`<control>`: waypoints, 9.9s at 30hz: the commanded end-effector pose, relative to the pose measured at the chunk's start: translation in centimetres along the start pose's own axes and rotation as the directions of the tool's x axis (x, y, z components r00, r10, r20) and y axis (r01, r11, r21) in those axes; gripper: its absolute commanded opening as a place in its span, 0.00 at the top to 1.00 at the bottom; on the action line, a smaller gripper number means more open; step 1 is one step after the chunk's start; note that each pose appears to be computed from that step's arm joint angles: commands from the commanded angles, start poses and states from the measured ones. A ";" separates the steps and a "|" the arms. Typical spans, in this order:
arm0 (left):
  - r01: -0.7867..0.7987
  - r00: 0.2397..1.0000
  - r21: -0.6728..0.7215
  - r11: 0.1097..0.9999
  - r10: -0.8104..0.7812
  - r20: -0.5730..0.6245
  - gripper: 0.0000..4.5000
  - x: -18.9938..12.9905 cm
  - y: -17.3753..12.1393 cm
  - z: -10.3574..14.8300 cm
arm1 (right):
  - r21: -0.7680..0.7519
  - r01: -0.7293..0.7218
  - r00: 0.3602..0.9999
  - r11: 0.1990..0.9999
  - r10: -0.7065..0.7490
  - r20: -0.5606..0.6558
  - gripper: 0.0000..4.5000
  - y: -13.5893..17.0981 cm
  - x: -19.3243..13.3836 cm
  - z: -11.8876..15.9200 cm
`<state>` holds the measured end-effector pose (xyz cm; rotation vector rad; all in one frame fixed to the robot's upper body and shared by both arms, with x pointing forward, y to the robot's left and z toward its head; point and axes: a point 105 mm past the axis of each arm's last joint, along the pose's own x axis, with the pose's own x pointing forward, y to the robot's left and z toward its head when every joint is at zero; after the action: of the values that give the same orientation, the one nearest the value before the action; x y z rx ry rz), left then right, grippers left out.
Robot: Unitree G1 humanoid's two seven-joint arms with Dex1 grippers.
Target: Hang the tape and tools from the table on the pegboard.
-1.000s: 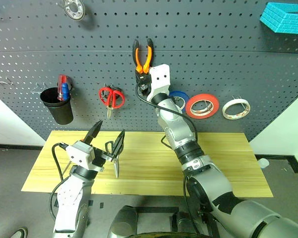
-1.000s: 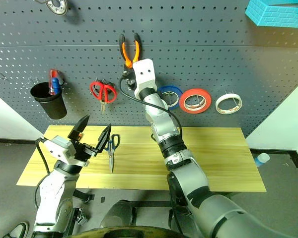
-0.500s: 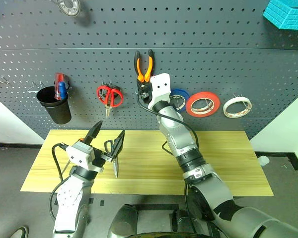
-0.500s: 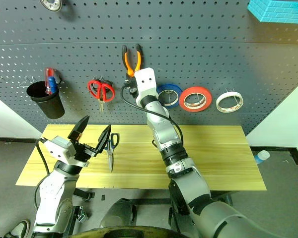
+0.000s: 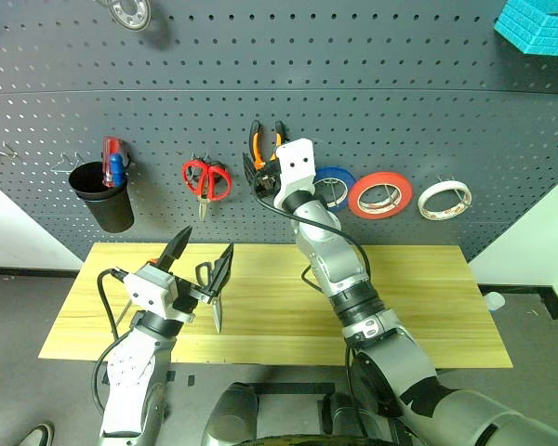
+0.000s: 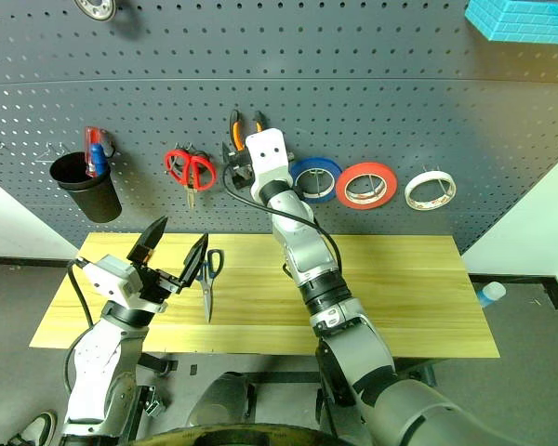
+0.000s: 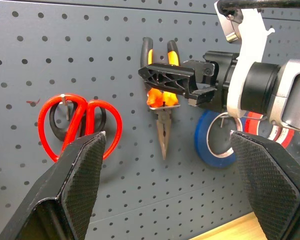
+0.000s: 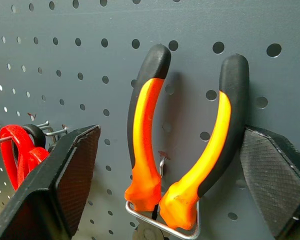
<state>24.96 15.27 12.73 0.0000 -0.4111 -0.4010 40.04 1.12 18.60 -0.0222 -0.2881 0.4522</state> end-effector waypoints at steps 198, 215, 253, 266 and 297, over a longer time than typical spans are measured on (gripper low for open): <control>-0.324 0.420 0.070 0.944 0.210 -0.883 0.87 2.6 -0.5 -16.2 | 0.195 -0.462 0.807 0.865 0.501 -0.312 0.00 -0.6 -17.7 -0.1; -0.012 0.648 0.234 0.972 0.185 -0.739 0.88 3.9 0.1 -13.4 | 0.139 -0.491 0.812 0.860 0.510 -0.284 0.00 -2.5 -15.9 0.0; -0.046 0.972 0.435 0.899 0.141 -0.188 0.88 5.5 1.5 -5.5 | 0.051 -0.544 0.832 0.837 0.546 -0.094 0.00 -4.4 -14.8 2.0; -0.168 0.963 0.426 0.889 0.241 -0.123 0.88 5.9 4.0 -3.7 | 0.053 -0.557 0.823 0.829 0.559 -0.096 0.00 -4.3 -14.7 1.8; -0.122 0.952 0.370 0.921 0.215 -0.220 0.88 7.6 4.9 -5.7 | 0.062 -0.541 0.831 0.839 0.544 -0.119 0.00 -4.3 -15.0 1.5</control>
<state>35.06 16.36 9.30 0.3620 -0.1659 -0.1517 28.82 -9.55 15.27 -0.0898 -0.0967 1.0121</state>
